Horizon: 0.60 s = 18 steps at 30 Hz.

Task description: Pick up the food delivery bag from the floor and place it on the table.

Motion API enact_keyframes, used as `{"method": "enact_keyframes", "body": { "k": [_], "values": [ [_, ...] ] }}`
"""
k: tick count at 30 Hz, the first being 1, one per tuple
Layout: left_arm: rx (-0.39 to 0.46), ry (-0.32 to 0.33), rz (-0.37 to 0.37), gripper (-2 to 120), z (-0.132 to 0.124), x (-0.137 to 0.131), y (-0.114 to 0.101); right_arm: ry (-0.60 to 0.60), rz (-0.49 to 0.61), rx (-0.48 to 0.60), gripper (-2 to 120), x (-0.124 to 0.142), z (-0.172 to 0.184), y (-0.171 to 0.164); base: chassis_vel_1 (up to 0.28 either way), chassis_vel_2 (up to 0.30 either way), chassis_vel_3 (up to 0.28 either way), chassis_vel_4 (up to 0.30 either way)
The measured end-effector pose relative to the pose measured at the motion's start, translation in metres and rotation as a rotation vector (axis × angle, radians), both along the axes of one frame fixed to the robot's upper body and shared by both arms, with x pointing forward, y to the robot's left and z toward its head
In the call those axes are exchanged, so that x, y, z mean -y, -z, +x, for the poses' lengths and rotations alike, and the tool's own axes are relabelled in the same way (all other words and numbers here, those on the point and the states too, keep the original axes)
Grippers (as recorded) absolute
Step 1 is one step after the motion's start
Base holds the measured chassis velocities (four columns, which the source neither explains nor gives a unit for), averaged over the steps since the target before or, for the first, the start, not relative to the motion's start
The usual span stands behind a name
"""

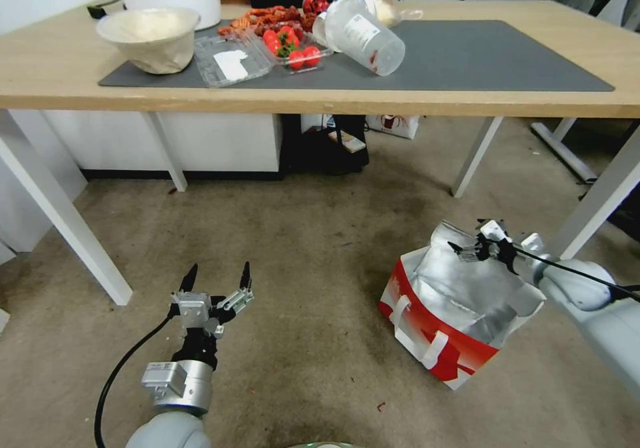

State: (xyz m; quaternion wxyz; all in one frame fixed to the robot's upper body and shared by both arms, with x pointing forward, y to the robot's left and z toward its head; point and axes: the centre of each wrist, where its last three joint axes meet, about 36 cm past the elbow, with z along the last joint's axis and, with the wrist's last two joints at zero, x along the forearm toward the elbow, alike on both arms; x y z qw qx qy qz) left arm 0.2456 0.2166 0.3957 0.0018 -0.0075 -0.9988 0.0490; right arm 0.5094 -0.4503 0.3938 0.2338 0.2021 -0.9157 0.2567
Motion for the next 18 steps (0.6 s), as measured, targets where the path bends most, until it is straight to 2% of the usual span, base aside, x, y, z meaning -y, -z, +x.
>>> {"method": "enact_keyframes", "body": {
  "k": [6,13,15,18],
  "values": [
    [0.000,-0.005,0.000,100,0.001,0.001,0.001,-0.003,-0.022,-0.071,100,-0.008,0.021,0.001,0.000,0.000,0.000,0.000],
    [-0.001,-0.008,0.003,100,0.000,0.001,0.003,-0.006,-0.075,-0.134,100,-0.003,0.020,0.006,0.000,0.000,0.000,0.000],
    [-0.002,-0.009,0.004,100,0.000,0.001,0.003,-0.004,-0.087,-0.141,98,-0.002,0.019,0.007,0.000,0.000,0.000,0.000],
    [-0.001,-0.012,0.002,100,0.000,0.003,0.003,0.005,-0.100,-0.159,84,0.001,0.017,0.009,0.000,0.000,0.000,0.000]
  ]
}}
